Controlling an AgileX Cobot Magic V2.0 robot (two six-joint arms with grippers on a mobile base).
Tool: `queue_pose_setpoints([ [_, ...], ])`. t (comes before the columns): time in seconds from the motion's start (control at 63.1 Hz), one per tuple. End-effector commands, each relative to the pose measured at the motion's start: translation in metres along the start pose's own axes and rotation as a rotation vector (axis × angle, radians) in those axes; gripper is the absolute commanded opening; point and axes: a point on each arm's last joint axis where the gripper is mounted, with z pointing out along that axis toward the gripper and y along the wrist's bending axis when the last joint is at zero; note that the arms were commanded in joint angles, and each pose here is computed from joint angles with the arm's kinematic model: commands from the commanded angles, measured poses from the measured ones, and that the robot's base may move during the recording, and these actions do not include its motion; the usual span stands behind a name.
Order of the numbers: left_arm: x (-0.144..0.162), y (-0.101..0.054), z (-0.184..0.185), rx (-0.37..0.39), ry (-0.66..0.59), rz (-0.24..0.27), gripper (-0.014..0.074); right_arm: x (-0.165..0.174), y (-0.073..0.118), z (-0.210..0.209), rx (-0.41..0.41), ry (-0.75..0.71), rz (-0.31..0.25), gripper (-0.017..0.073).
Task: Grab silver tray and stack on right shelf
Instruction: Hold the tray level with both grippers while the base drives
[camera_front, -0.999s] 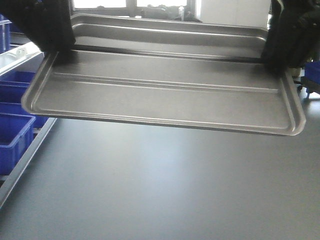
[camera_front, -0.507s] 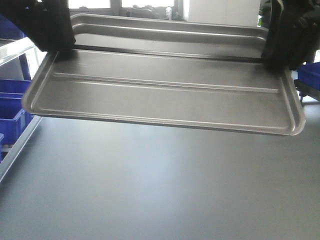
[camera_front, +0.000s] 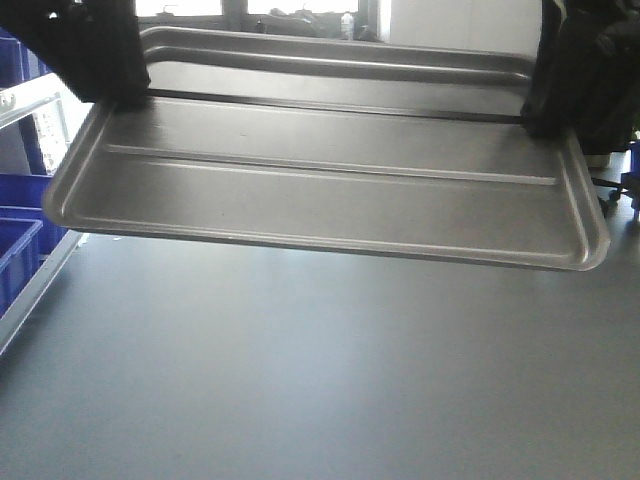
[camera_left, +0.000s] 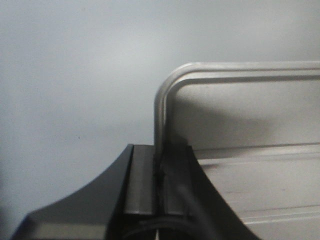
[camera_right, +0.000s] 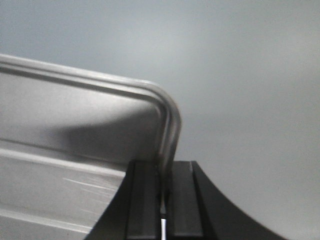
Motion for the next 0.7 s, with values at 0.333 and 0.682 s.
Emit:
queue_pose_setpoints([
  [0.333,-0.0121,0.0,-0.0217,0.054,-0.116,0.002,-0.0093,-0.0092,0.0008,-0.0163,-0.035,-0.086,-0.029,0.0057],
  [0.682,-0.0121,-0.0006,-0.0201,0.051,-0.112,0.003,-0.0093,-0.0092,0.0008,-0.0163,-0.035,-0.086,-0.029,0.0057],
])
